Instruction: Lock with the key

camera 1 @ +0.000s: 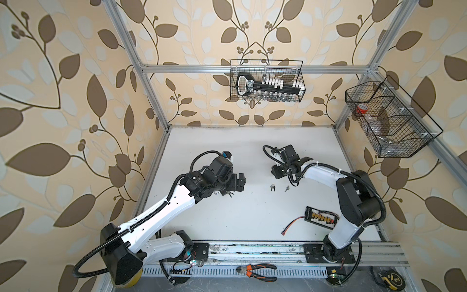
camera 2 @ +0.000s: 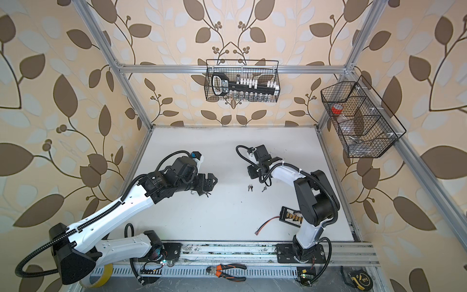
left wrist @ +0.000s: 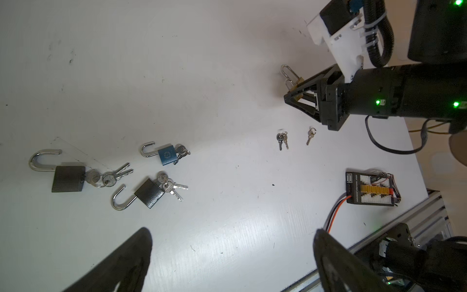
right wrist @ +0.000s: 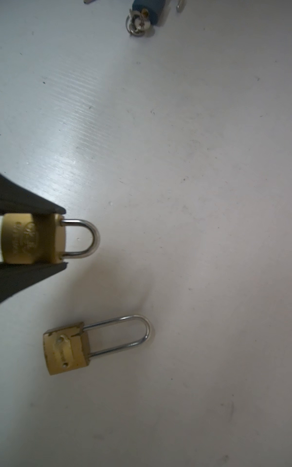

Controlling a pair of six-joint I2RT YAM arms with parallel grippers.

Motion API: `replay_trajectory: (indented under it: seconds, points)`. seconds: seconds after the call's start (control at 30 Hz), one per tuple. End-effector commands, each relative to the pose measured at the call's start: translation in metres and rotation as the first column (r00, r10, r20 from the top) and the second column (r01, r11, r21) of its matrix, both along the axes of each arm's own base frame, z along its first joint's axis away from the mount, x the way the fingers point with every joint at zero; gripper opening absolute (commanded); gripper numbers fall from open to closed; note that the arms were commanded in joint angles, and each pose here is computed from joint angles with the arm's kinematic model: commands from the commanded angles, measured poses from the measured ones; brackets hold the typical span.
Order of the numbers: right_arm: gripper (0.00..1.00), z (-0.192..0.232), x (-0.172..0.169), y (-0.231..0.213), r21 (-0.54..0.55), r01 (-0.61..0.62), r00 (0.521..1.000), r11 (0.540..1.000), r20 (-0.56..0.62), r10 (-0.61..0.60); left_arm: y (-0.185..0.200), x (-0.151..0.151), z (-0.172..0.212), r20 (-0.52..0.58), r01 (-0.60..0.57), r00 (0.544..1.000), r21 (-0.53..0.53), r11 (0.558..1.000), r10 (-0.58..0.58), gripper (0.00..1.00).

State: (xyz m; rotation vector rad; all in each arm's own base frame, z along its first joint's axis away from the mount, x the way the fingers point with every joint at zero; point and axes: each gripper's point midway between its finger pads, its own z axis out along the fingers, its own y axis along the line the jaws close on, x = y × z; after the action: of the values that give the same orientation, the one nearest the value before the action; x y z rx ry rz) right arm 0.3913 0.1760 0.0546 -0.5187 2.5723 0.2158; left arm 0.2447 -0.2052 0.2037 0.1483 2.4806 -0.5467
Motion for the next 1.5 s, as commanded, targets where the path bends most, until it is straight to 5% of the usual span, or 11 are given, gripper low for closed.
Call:
replay_trajectory:
  seconds: [0.0,0.37,0.53,1.0,1.13,1.23,1.33,1.4,1.47]
  points:
    - [0.00,-0.010,0.004,0.001,-0.051,-0.042,0.999,0.998,-0.035,0.041,0.009,-0.002,0.006,0.045,-0.033,0.998,-0.018,0.999,0.034,0.99]
    - [0.00,-0.030,0.014,0.002,-0.120,-0.062,0.996,0.991,-0.071,0.054,0.041,-0.004,0.005,0.083,-0.155,0.985,0.018,0.988,0.153,0.99]
    - [0.08,-0.036,0.016,0.001,-0.140,-0.065,0.995,0.988,-0.080,0.054,0.048,-0.003,-0.001,0.080,-0.190,0.979,0.049,0.981,0.186,0.99]
    - [0.59,-0.033,0.018,0.007,-0.113,-0.076,0.994,0.991,-0.082,0.067,0.075,-0.002,-0.014,0.046,-0.320,0.947,0.185,0.929,0.318,0.99]
    - [0.69,0.010,0.026,0.010,-0.061,-0.041,0.999,0.997,0.026,0.042,0.073,-0.006,-0.012,0.075,-0.280,0.959,0.144,0.949,0.272,0.99]
    - [0.99,0.059,0.024,0.012,0.018,-0.010,0.989,1.000,0.149,0.007,0.070,-0.009,-0.007,0.096,-0.249,0.966,0.106,0.963,0.239,0.99]
    - [1.00,0.108,0.011,0.012,0.090,0.035,0.950,0.995,0.305,-0.062,0.067,-0.010,-0.006,0.107,-0.232,0.969,0.078,0.970,0.223,0.99]
    - [1.00,0.144,-0.002,0.001,0.166,0.161,0.880,0.973,0.422,-0.218,0.064,-0.011,-0.006,0.106,-0.223,0.971,0.063,0.973,0.216,0.99]
    - [1.00,0.165,-0.018,-0.005,0.214,0.159,0.830,0.964,0.500,-0.248,0.063,-0.010,-0.007,0.106,-0.221,0.971,0.053,0.974,0.215,0.99]
